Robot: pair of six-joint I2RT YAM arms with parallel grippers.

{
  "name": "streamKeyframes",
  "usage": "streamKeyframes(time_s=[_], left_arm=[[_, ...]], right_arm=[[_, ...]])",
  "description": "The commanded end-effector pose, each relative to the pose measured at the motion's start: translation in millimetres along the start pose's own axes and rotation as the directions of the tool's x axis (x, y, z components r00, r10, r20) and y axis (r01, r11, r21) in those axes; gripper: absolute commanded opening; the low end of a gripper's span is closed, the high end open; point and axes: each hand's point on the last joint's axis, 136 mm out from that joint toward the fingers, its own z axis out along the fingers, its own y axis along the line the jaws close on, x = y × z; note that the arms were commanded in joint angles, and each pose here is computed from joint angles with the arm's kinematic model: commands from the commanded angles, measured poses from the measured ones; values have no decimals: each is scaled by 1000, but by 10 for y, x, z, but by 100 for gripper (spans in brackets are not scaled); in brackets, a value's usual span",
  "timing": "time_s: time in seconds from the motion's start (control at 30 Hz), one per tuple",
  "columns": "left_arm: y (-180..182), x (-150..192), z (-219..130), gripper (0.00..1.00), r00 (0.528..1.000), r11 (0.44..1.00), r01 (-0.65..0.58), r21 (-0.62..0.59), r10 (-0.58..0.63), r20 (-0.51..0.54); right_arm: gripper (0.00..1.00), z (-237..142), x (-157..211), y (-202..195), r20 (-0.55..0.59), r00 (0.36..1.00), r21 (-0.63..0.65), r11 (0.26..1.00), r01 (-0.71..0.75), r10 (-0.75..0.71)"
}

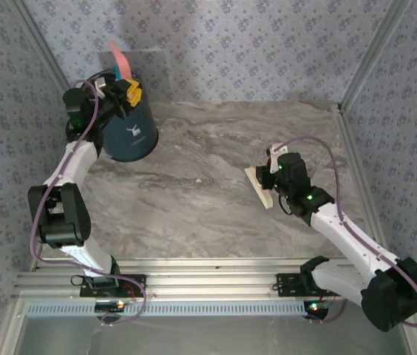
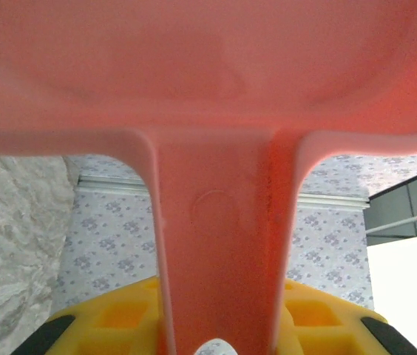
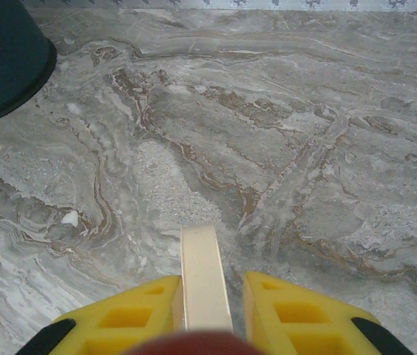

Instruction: Sweep away the paper scraps from the table

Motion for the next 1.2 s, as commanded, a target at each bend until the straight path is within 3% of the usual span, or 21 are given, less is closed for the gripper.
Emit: streamKeyframes(time_s=[0.0,1.17], left_arm=[[-207,60,32,0,1000,996,-12,91,13,-9],[-231,152,23,0,991,942,124,313,-136,16]], right_arm=[[0,-5,-56,9,18,1000,-9,1000,-26,26],[0,9,0,-15,4,1000,0,1000,-27,27]])
